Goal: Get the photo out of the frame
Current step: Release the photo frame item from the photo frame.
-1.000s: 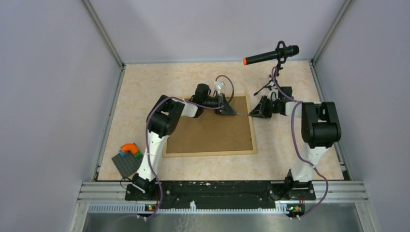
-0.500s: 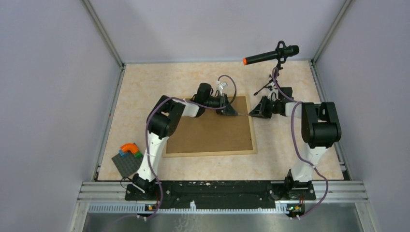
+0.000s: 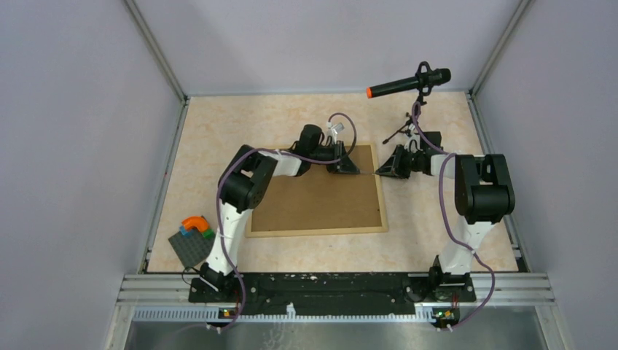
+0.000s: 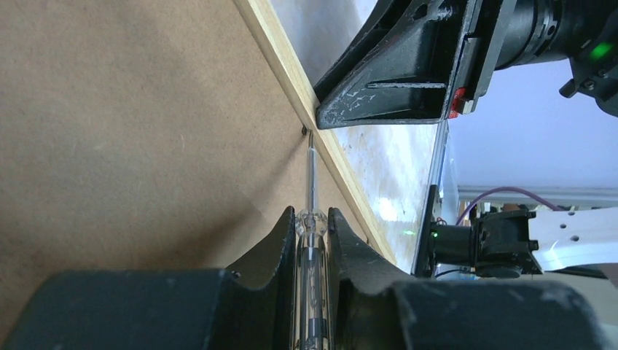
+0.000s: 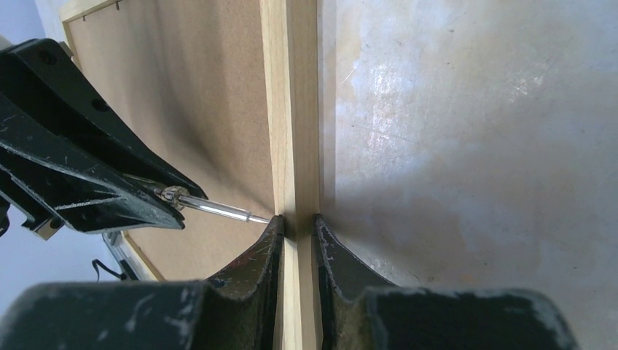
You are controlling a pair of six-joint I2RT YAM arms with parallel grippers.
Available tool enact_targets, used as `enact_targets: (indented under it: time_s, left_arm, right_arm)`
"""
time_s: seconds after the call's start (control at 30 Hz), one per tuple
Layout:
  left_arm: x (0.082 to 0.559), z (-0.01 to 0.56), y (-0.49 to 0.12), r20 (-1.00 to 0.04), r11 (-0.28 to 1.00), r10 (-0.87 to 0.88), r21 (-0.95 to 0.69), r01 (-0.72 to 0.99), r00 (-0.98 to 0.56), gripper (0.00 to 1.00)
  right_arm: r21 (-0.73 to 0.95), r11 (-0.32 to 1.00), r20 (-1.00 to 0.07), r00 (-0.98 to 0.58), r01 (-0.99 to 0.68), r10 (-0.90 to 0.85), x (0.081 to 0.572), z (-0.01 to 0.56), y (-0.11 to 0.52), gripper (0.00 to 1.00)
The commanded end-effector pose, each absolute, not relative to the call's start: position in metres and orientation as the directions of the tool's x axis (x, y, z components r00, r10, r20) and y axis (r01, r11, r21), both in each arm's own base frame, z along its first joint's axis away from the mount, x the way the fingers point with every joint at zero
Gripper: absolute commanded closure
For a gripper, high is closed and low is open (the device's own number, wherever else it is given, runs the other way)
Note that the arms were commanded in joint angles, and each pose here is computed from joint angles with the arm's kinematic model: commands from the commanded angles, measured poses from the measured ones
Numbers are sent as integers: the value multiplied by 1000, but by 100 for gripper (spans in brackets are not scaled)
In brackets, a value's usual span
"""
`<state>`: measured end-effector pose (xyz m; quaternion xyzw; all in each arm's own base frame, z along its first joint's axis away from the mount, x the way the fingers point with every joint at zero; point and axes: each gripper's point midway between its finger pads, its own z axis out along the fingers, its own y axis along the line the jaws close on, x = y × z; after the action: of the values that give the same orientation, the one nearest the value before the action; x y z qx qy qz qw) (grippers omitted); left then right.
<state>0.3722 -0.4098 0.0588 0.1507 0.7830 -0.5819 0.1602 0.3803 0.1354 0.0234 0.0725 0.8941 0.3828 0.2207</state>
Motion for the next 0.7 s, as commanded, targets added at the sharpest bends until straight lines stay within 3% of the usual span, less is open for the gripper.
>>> enact_targets:
  time_s: [0.0,0.23,0.67]
  left_arm:
    - [359,80,-424,-412,322,5,-862,392,-911,100]
    - [365,79,-407,-339,389,-58,-874,292,-939,100]
    - [368,89,-379,-194,286,-136,-947,149,-972,100]
  right_arm:
    - [658,751,-241,-932,47,270,350,-16,142,100]
    - [640,765,-242,-926,73,291,354,-19,138,100]
    - [646,757,-225,-925,94,307,350,-20,138,100]
